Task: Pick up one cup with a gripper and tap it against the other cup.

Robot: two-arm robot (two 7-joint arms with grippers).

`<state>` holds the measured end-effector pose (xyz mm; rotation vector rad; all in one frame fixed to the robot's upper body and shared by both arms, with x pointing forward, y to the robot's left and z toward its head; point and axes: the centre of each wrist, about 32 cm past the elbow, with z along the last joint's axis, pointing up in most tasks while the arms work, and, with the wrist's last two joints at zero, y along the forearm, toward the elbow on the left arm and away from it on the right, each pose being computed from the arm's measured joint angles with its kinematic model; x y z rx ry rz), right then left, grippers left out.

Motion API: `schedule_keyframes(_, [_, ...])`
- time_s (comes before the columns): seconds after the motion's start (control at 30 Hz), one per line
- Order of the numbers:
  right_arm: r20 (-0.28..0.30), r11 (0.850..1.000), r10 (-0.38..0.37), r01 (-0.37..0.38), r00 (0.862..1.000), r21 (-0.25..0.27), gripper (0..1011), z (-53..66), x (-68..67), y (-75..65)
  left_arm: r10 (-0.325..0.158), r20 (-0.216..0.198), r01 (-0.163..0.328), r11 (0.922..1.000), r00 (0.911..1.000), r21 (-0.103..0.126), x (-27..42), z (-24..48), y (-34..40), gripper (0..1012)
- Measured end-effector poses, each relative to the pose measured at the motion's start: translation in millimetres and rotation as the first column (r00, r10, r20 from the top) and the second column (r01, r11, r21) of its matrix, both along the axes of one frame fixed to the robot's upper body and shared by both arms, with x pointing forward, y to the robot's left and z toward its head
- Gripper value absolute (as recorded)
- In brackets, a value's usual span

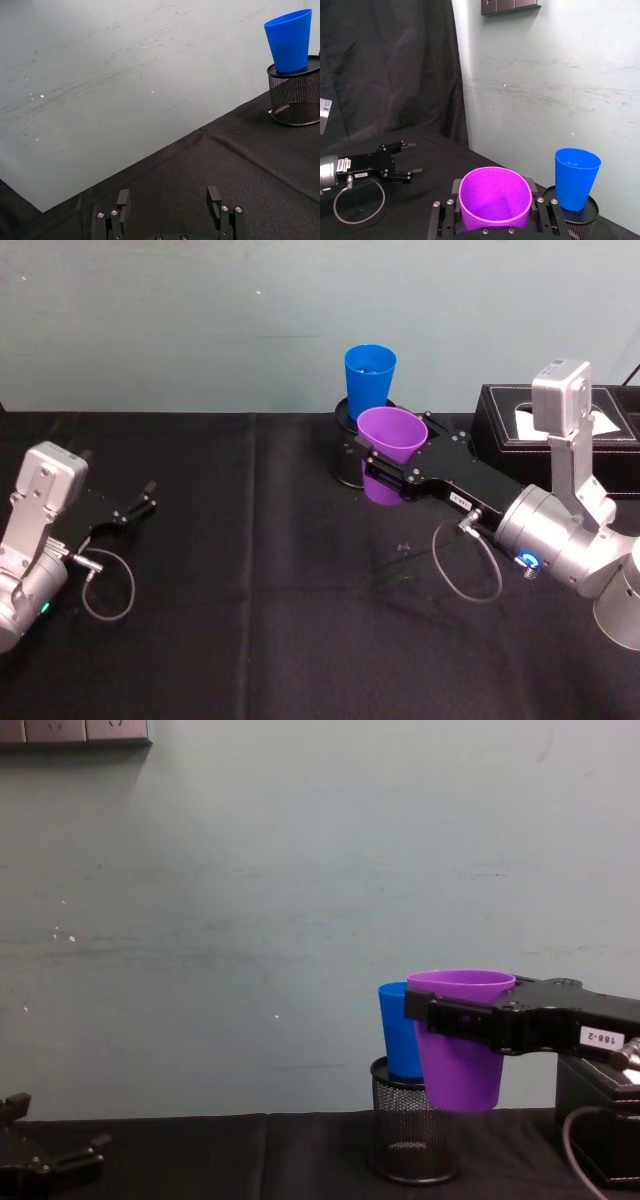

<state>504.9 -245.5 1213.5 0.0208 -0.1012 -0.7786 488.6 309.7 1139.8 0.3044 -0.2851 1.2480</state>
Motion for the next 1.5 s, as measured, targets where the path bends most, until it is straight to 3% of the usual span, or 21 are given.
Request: schedule_keyframes(1.5, [0.000, 1.000, 0.000, 0.000, 1.000, 0.000, 736, 0.0, 0.0, 0.0, 0.000, 0.000, 0.000, 1.0000, 1.0000, 0.000, 0.0, 0.0, 0.0, 1000])
